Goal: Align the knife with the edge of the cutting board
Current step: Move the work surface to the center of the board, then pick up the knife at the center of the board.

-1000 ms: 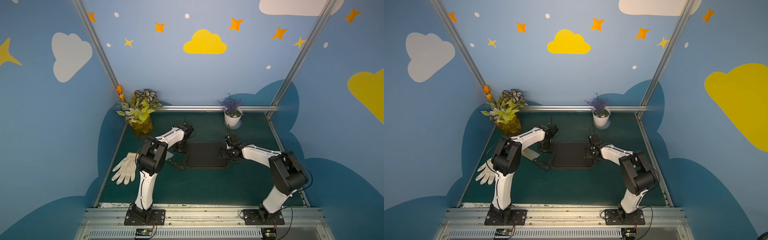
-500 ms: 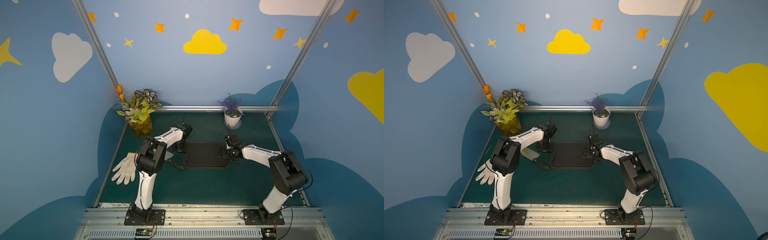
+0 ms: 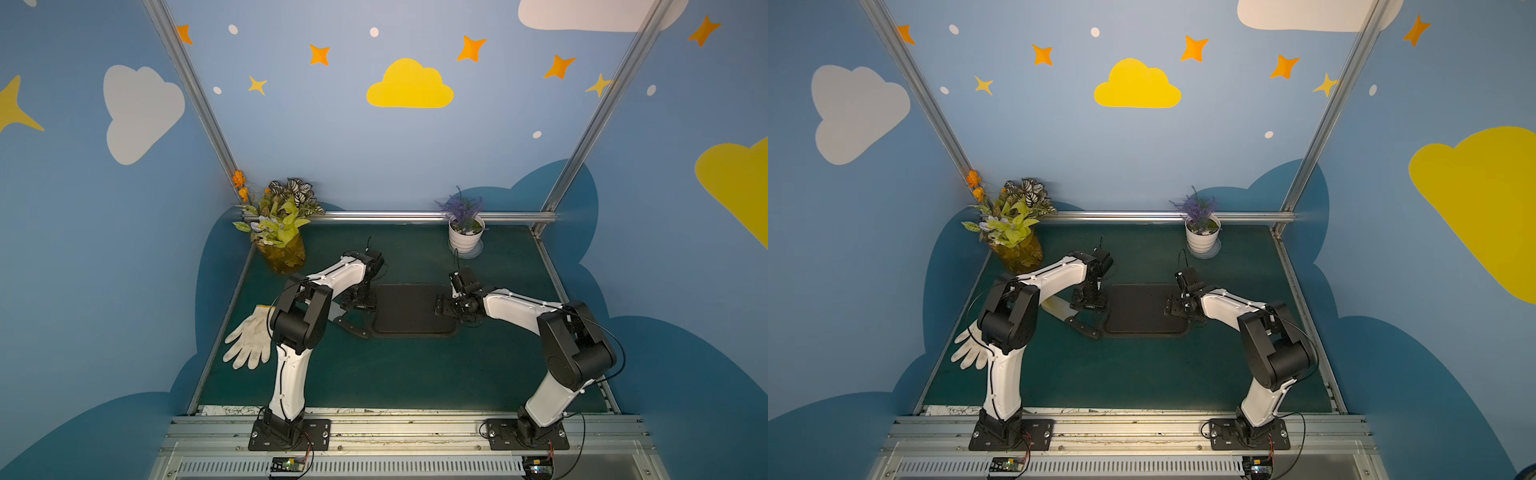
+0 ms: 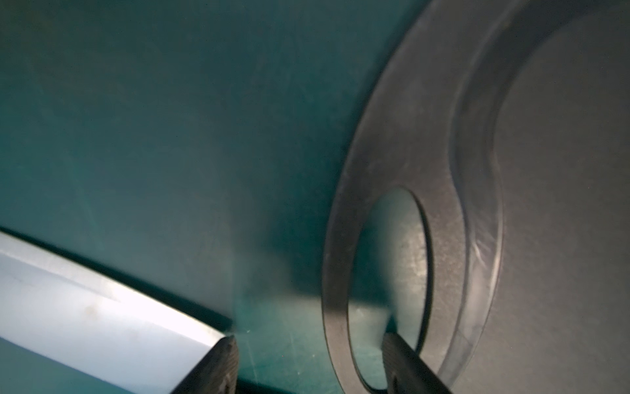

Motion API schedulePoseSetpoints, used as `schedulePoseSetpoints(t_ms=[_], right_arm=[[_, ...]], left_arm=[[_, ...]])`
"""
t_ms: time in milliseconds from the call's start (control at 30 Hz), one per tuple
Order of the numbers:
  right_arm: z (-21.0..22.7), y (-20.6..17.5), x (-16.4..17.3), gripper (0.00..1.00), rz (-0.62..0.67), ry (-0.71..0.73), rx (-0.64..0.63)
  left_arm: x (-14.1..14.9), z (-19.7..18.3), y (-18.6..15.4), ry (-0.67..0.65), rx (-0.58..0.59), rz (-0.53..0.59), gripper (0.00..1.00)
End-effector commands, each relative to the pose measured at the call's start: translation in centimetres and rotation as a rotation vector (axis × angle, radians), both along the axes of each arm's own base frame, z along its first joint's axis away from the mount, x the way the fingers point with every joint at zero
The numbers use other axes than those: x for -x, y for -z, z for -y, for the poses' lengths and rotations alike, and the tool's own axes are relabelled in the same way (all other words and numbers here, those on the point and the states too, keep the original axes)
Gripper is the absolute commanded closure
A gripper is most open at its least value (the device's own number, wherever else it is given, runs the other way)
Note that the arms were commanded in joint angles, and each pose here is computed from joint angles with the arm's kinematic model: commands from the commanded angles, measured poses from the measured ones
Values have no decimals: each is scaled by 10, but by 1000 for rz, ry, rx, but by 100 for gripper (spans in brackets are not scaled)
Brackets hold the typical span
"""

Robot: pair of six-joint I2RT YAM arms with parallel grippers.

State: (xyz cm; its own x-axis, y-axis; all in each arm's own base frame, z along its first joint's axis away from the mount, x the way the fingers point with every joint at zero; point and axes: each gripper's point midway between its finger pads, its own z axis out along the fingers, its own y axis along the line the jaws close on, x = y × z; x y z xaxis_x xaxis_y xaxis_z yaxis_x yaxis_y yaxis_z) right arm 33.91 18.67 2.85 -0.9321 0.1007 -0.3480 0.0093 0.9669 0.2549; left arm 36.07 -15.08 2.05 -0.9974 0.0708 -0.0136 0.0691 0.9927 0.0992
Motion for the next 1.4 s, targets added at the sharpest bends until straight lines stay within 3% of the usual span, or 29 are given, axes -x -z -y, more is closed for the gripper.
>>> schedulePoseSetpoints(t_ms=[0,267,467,667,867,1067,1200,1367], right_arm=[[11,16,22,9,-110,6,38],[21,-6,18,5,-91,11,73],[33,-40,14,5,-61,4,131],[34,-73,13,4,-23,-48,167],[-24,-121,16,4,95,-268,118],[-101,-161,27,4,206,-520,42],[-156,-161,51,4,231,-724,41],[-203,-138,68,5,227,-879,141]], left_arm=[[3,-2,-19,8,12,15,22],[-7,-2,-53,-13,55,122,1],[-16,6,-99,-22,170,298,0],[-19,-3,-163,-56,273,546,0],[-14,-14,-218,-96,456,793,0],[-8,-40,-247,-167,524,911,0],[-4,-76,-252,-314,544,968,0],[-3,-116,-238,-509,532,952,0]])
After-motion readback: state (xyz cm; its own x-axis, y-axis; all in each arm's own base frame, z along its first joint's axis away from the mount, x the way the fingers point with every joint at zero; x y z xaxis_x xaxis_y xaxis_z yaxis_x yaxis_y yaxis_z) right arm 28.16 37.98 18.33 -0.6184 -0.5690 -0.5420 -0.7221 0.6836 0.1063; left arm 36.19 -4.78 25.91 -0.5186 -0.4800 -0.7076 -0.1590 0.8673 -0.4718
